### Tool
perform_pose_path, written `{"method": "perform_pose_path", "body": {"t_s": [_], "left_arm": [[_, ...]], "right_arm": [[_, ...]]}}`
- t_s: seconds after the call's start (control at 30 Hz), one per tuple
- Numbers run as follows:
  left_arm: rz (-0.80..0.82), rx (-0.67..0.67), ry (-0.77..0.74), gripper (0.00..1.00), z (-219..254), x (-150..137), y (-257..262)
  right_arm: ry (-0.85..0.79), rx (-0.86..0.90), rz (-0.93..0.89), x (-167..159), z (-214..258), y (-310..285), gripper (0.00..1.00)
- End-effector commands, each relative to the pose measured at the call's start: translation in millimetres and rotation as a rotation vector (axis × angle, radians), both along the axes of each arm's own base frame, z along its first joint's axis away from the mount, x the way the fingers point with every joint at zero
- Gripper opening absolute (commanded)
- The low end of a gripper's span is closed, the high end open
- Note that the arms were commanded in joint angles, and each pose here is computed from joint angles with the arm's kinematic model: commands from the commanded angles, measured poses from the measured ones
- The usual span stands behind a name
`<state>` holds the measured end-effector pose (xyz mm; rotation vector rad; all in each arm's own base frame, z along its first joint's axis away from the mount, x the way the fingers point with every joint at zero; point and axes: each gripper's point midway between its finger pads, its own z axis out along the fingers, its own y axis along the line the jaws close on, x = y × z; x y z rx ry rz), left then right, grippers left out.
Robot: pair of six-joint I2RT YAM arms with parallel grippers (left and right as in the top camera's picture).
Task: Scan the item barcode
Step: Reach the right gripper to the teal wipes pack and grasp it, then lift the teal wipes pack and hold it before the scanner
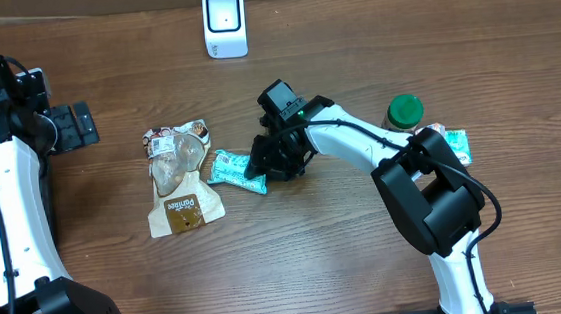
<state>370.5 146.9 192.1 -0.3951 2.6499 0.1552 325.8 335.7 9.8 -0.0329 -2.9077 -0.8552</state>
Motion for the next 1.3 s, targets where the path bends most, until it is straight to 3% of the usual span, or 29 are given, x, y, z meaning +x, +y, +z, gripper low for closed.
{"method": "perform_pose_path", "body": {"t_s": [0.0,0.2,0.4,0.57,0.87,1.07,1.27], "left_arm": [[0.025,0.002,-0.006,0.99,1,-2,5],[0.024,0.002,-0.006,1.0,1,-2,4],[0.024,0.002,-0.006,0.99,1,-2,4],[0.024,0.002,-0.006,1.0,1,-2,4],[0.024,0.002,-0.006,1.0,1,-2,4],[0.024,0.002,-0.006,0.99,1,-2,4],[0.024,0.002,-0.006,0.99,1,-2,4]], "right_arm": [[-0.081,-0.01,0.018,11,-2,-5,0.33],[-0.105,0.091,0.074,22,9,-9,0.04],[-0.155,0.257,0.117,38,55,-29,0.04],[-0.353,0.325,0.154,50,132,-55,0.04],[-0.631,0.341,0.182,9,260,-82,0.04],[-0.694,0.33,0.164,-19,297,-98,0.04],[-0.673,0.176,0.079,-16,299,-112,0.04]]}}
